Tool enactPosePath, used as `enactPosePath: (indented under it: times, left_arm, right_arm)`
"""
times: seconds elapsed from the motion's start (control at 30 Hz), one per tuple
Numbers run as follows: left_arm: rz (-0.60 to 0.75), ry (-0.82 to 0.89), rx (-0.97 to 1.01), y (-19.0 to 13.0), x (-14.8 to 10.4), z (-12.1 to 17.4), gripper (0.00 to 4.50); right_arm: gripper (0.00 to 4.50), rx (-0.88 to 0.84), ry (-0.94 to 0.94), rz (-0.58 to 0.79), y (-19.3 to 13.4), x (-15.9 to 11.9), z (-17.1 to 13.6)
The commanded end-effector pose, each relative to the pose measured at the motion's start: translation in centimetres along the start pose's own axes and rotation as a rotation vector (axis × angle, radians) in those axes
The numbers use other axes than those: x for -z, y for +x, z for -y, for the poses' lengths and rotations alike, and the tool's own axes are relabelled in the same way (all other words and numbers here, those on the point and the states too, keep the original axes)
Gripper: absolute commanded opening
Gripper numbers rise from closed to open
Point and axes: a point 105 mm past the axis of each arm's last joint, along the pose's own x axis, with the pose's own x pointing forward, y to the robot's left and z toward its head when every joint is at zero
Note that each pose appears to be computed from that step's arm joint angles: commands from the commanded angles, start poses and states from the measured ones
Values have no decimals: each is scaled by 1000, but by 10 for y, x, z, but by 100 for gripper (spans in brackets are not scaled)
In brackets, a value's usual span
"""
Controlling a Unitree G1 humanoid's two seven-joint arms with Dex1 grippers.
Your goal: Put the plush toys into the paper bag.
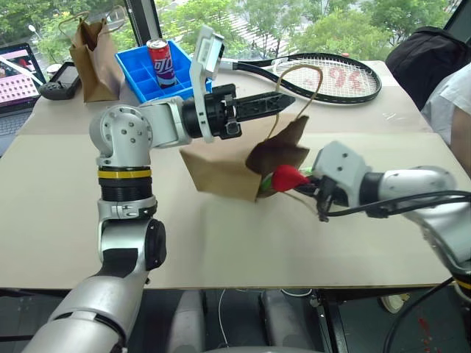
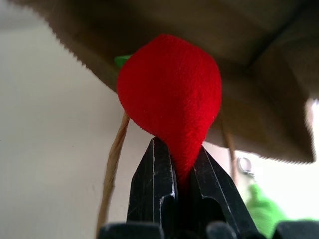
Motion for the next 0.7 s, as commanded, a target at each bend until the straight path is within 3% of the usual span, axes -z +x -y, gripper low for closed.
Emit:
enactPosePath:
  times: [0.03, 0.13, 0.3, 0.5, 0.7]
  left_arm:
    - [18, 32, 22, 2, -4, 11, 0]
    - [21, 23, 17, 2, -1, 12, 0]
    - [24, 9, 0, 0, 6, 11, 0]
    - [28, 19, -48, -8, 10, 8, 0]
    - [0, 44, -137, -24, 17, -4, 0]
  right_arm:
    - [4, -15, -179, 3, 16, -15, 0]
    - [4, 1, -231, 26, 30, -26, 6]
    - [4, 59, -335, 180, 55, -56, 11]
    - [4, 47, -105, 327, 72, -56, -8]
    - [212, 96, 124, 392, 58, -52, -7]
